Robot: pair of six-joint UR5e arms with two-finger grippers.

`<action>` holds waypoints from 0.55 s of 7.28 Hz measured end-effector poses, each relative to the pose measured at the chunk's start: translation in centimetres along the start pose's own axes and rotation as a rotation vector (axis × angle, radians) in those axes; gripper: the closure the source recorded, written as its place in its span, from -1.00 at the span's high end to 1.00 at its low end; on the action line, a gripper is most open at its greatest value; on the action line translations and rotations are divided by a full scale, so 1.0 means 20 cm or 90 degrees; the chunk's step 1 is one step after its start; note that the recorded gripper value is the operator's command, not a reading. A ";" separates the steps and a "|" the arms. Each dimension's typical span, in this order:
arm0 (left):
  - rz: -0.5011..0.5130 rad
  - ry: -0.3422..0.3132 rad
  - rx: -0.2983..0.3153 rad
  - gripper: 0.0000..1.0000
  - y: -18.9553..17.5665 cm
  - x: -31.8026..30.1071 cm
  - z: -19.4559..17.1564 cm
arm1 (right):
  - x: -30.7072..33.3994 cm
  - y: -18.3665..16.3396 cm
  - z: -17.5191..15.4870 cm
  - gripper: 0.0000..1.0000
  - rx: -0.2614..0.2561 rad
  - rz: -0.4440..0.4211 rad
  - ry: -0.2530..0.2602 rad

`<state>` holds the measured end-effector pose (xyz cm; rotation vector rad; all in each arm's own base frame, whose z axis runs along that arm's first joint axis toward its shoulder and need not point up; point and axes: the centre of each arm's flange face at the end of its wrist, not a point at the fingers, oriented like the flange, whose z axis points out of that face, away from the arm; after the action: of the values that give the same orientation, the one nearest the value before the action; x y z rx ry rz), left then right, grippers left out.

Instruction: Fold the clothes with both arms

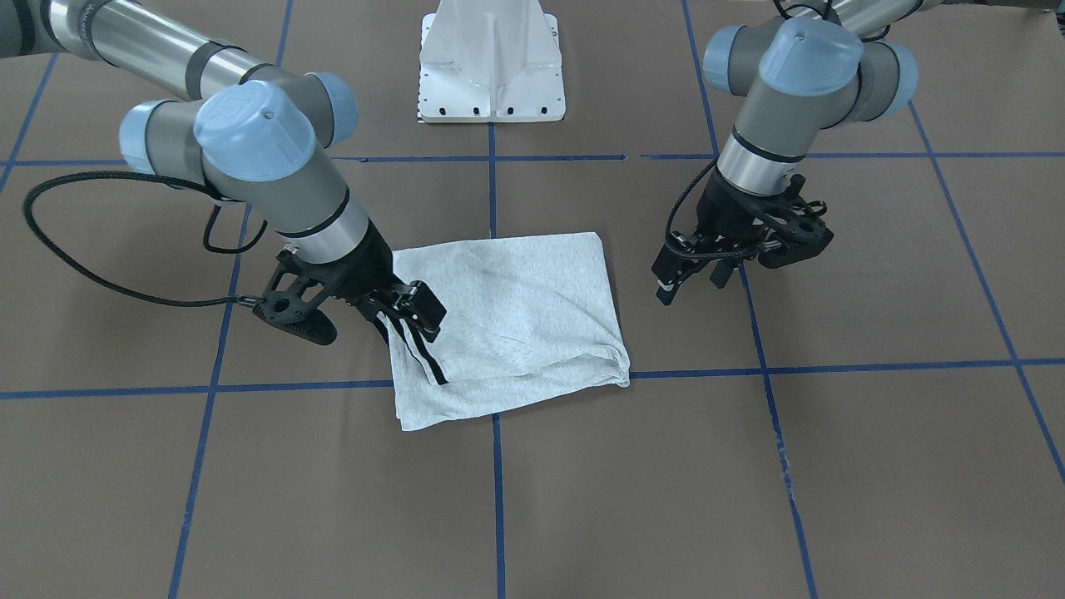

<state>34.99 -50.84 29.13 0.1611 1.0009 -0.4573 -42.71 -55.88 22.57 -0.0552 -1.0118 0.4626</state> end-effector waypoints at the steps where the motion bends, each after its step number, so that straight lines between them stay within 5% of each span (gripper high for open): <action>1: 0.062 -0.008 0.004 1.00 -0.15 -0.13 -0.08 | 0.15 -0.08 -0.07 1.00 0.009 -0.051 0.026; 4: 0.277 -0.058 0.029 1.00 -0.65 -0.68 -0.37 | 0.82 -0.55 -0.39 1.00 0.012 -0.172 0.084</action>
<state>17.44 -55.88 37.66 0.3864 0.8365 -0.0875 -25.06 -57.98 34.40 0.0672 -0.8694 0.2186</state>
